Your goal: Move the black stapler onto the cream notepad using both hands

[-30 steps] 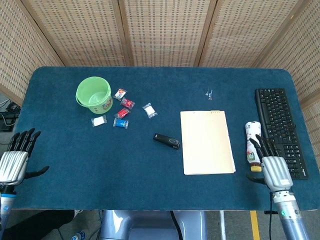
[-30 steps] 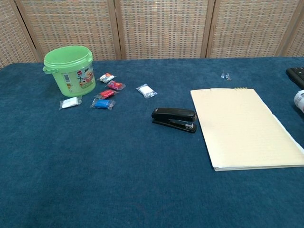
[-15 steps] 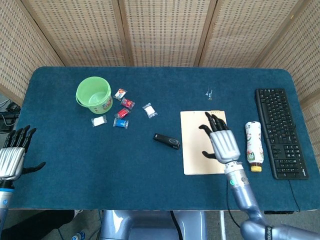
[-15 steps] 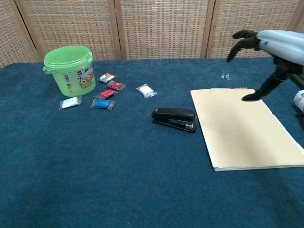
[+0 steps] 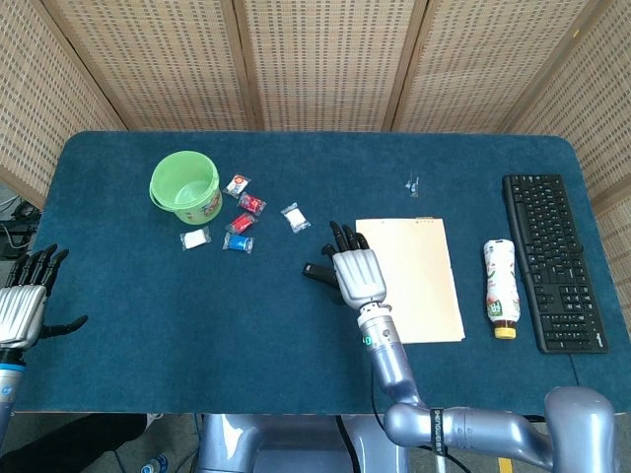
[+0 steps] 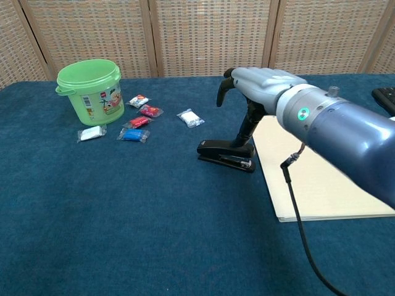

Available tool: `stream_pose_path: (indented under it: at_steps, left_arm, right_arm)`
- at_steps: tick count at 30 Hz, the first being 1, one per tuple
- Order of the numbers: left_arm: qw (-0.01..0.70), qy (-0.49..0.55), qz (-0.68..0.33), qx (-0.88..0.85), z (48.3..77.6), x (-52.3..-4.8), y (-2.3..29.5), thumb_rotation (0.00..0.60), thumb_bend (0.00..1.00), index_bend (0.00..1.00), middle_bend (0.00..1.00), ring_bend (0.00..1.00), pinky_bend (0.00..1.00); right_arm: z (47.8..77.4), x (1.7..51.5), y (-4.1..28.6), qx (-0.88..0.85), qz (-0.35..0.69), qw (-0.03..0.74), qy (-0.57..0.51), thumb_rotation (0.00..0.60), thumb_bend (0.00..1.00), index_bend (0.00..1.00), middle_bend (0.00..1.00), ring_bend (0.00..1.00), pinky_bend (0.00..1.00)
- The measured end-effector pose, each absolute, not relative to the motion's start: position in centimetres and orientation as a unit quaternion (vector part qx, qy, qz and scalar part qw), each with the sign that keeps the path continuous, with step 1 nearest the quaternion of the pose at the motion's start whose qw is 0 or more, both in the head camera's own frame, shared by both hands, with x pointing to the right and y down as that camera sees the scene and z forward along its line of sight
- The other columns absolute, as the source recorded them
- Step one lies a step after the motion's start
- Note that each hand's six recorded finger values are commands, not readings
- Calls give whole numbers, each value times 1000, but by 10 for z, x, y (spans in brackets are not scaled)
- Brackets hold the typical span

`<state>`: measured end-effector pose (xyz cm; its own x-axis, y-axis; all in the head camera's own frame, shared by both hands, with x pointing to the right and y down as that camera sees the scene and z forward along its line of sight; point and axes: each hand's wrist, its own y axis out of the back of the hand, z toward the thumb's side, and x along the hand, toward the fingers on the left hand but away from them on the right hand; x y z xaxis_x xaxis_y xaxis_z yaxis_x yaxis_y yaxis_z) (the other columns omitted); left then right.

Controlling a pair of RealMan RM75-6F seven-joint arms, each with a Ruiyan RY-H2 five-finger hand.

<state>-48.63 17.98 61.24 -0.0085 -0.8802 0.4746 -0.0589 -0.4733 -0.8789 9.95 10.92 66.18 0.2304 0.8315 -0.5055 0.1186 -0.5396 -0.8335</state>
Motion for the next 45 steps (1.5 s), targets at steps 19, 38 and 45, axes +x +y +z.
stream_pose_path:
  at_steps: [19, 38, 45]
  left_arm:
    - [338, 382, -597, -619, 614, -487, 179, 600, 171, 0, 0, 0, 0]
    - [333, 383, -601, -617, 615, -490, 177, 600, 171, 0, 0, 0, 0]
    - [330, 382, -603, -617, 616, -491, 177, 600, 171, 0, 0, 0, 0]
  right_arm:
    - [703, 106, 112, -687, 580, 289, -331, 600, 219, 345, 57, 0, 187]
    - [732, 100, 111, -692, 590, 266, -321, 600, 229, 389, 102, 0, 221]
    - [738, 94, 107, -689, 592, 273, -317, 600, 252, 427, 156, 56, 279]
